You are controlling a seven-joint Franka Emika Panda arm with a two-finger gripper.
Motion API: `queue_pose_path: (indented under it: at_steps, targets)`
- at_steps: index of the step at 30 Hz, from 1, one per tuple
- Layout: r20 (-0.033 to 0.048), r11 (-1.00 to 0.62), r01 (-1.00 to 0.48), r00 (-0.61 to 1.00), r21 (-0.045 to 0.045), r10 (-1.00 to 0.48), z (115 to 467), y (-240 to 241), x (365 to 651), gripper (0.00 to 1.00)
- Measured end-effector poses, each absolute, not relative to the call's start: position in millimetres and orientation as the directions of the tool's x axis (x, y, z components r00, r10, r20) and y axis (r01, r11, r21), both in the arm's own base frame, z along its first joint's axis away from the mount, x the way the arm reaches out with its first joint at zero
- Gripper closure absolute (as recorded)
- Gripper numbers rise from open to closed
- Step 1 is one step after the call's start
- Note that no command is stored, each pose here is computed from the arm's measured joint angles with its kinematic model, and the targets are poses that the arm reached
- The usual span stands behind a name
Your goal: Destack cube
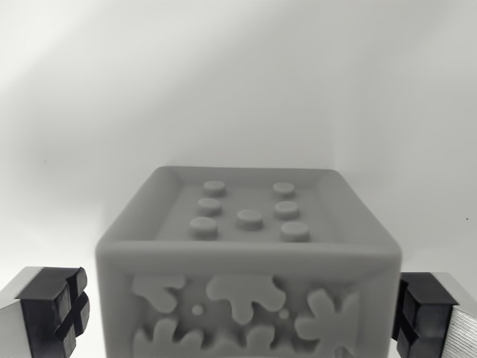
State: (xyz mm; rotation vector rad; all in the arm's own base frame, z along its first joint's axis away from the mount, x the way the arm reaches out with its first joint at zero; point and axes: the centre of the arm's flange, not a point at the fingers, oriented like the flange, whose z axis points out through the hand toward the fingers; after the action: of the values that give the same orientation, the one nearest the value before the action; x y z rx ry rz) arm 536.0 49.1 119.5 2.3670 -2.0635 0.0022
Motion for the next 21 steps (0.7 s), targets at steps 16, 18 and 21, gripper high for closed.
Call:
queue_pose_path:
  at_steps: [16,18,21]
  targets:
    - [-0.0008,-0.135,-0.991,0.135,-0.0018,-0.991,159.3,48.9,536.6,0.0]
    - [-0.0009,-0.136,-0.991,0.136,-0.0026,-0.991,164.9,49.0,536.6,0.0]
    - [-0.0008,-0.137,-0.991,0.137,-0.0026,-0.991,176.4,49.0,536.7,0.0]
